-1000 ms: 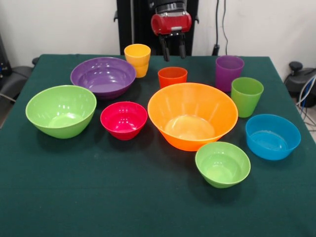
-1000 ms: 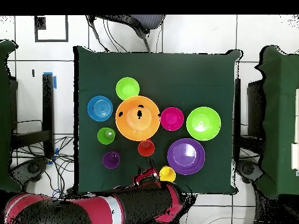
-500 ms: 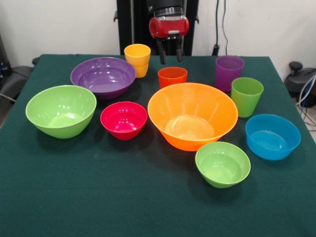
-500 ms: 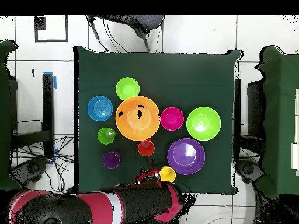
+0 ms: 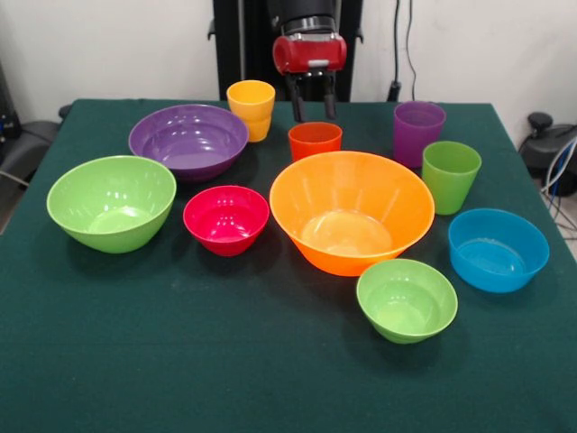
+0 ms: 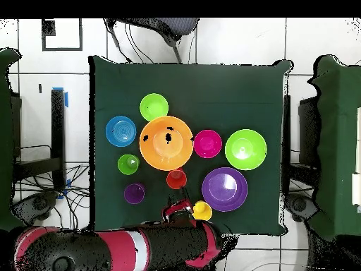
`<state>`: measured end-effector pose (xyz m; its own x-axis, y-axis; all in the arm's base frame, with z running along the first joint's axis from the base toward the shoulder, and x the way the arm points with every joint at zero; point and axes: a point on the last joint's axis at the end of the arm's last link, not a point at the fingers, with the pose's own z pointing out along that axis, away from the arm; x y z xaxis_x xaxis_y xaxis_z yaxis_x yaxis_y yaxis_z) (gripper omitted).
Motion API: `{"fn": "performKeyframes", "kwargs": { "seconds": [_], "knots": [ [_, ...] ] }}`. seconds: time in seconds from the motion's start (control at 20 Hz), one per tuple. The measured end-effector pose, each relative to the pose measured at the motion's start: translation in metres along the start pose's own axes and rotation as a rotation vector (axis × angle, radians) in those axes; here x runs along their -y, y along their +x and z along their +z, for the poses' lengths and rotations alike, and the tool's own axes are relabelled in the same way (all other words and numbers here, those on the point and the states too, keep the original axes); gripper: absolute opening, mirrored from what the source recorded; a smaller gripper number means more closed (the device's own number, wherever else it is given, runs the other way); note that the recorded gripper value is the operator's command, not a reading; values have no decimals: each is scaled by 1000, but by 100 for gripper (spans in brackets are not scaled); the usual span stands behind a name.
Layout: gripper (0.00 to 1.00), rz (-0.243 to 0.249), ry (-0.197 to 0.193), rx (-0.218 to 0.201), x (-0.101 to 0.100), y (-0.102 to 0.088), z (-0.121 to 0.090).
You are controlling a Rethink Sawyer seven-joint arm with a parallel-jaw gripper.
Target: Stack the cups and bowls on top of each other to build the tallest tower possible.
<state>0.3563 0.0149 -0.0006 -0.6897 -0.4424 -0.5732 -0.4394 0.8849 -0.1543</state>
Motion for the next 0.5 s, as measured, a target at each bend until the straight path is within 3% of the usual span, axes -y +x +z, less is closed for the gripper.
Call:
{"fn": "performKeyframes", "kwargs": {
  "seconds": [0.25,0.5],
  "knots": [
    [100,8,-7,84,-1,-13,3],
    [100,2,-20,116,-3,-18,2]
  ]
}}
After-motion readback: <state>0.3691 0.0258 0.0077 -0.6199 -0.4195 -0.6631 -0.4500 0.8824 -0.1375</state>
